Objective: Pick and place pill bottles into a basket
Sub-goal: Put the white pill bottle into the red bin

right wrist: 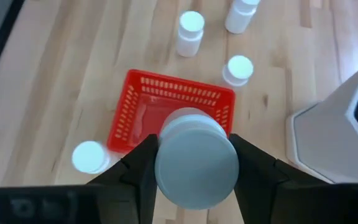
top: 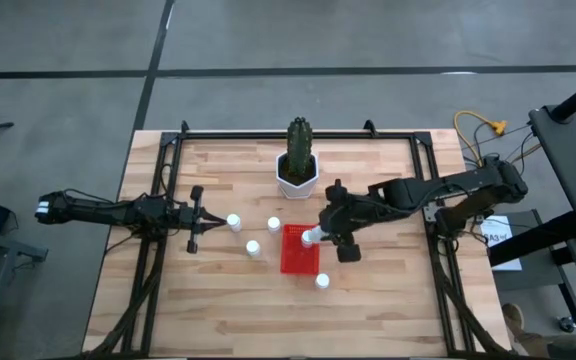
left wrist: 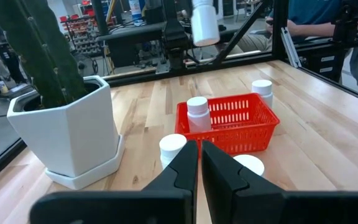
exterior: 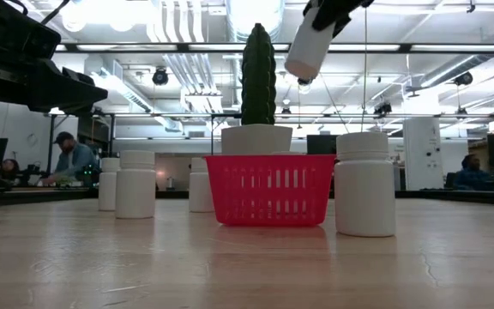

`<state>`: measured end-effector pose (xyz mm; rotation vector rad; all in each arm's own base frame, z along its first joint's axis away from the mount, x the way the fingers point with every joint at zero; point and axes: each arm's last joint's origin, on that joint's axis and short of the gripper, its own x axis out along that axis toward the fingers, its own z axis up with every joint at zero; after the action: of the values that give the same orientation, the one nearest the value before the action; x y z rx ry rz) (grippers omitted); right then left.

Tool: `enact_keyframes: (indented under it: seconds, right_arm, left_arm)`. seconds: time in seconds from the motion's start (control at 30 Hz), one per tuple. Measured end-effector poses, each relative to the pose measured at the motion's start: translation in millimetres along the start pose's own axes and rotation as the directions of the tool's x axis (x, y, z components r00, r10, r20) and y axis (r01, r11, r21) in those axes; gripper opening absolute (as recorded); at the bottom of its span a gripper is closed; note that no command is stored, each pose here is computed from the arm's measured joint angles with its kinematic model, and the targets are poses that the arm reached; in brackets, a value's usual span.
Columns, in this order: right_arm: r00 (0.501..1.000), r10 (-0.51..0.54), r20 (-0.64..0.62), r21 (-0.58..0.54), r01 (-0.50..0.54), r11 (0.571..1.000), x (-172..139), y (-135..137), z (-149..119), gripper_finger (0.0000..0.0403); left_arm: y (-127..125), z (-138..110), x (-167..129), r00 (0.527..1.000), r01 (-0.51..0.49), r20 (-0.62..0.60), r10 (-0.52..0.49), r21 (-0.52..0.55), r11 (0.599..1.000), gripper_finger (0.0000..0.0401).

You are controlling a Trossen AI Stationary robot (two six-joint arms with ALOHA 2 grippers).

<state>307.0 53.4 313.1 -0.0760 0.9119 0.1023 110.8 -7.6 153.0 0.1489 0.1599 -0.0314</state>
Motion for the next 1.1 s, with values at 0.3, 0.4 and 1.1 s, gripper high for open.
enact_keyframes:
  seconds: [0.3, 0.4, 1.1]
  right_arm:
    - [0.997, 0.045, -0.056, 0.005, -0.045, 0.999, 24.7, -2.7, 3.5, 0.0147]
    - [0.993, 0.091, -0.076, 0.008, -0.091, 0.996, 34.9, -0.3, 5.8, 0.0147]
    - [0.96, 0.169, -0.222, 0.003, -0.173, 0.985, 98.3, 4.9, 7.5, 0.0147]
  left_arm:
    - [0.0, 0.1, -0.1, 1.0, 0.0, 0.001, 0.0, 0.0, 1.0, 0.0003]
    - [0.0, 0.0, 0.0, 1.0, 0.0, -0.001, 0.0, 0.0, 1.0, 0.0003]
    - [-0.1, -0.6, 0.2, 1.0, 0.001, -0.007, -0.001, 0.001, 1.0, 0.0003]
